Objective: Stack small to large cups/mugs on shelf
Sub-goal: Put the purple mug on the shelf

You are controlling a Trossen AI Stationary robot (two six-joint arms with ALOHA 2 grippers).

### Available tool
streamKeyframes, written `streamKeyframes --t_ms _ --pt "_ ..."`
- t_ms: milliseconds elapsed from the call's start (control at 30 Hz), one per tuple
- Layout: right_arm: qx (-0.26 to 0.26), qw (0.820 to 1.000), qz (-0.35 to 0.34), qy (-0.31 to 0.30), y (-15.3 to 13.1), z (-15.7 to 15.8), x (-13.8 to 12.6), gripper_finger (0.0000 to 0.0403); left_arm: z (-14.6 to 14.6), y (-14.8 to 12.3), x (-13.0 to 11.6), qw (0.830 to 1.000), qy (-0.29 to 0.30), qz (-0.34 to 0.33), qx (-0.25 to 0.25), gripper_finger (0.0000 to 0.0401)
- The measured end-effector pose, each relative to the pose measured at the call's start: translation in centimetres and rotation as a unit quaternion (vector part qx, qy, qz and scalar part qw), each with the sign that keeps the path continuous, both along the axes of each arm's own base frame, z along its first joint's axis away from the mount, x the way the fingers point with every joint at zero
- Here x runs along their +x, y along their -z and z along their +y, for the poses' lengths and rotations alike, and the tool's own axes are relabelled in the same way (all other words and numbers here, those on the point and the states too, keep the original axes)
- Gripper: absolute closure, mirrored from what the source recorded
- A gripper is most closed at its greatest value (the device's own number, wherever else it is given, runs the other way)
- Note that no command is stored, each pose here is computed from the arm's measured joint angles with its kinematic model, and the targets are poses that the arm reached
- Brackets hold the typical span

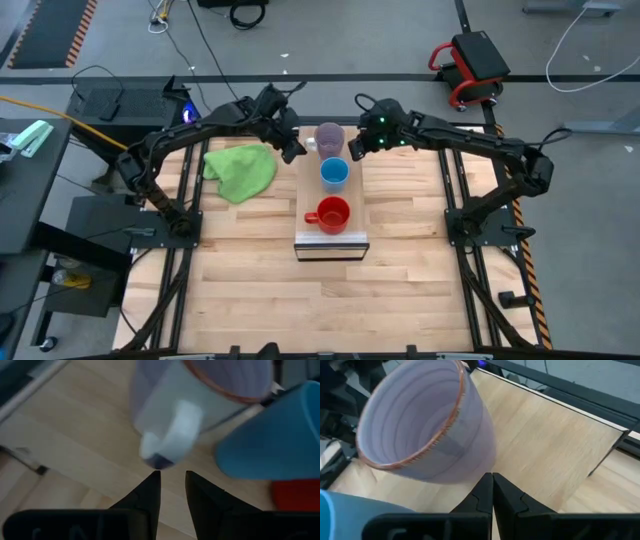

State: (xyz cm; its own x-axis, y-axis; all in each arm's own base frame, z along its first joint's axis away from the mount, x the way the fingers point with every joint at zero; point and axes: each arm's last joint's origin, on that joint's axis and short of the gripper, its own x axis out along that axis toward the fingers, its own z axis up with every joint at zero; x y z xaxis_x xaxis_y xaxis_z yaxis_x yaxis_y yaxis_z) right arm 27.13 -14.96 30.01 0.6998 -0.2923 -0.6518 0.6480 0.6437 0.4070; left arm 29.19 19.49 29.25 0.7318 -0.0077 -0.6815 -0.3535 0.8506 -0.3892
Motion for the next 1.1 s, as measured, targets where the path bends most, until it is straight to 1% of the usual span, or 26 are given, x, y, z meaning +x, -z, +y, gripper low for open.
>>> streamKeyframes --t_ms 100,267,400,800,1100 --pt "-0.001 1.000 0.000 0.001 0.02 0.03 0.06 0.0391 0.18 0.04 -0.08 1.000 -0.014 0.008 0.009 0.0306" --pt "0.000 1.000 0.004 0.002 0.07 0.02 -0.01 0.0390 0.57 0.15 -0.47 0.999 -0.028 0.018 0.009 0.0307" --pt "-0.001 1.000 0.004 0.002 0.07 -0.02 -0.02 0.0391 0.87 0.04 -0.51 0.999 -0.040 0.011 0.010 0.0307" --pt "-0.006 1.000 0.005 0.000 0.06 -0.09 -0.04 0.0390 0.32 -0.19 0.22 0.999 -0.035 -0.005 0.014 0.0308" --pt "-0.006 1.000 0.005 0.000 0.06 -0.09 -0.04 0.0391 0.57 -0.22 0.10 0.999 -0.041 -0.007 0.013 0.0312"
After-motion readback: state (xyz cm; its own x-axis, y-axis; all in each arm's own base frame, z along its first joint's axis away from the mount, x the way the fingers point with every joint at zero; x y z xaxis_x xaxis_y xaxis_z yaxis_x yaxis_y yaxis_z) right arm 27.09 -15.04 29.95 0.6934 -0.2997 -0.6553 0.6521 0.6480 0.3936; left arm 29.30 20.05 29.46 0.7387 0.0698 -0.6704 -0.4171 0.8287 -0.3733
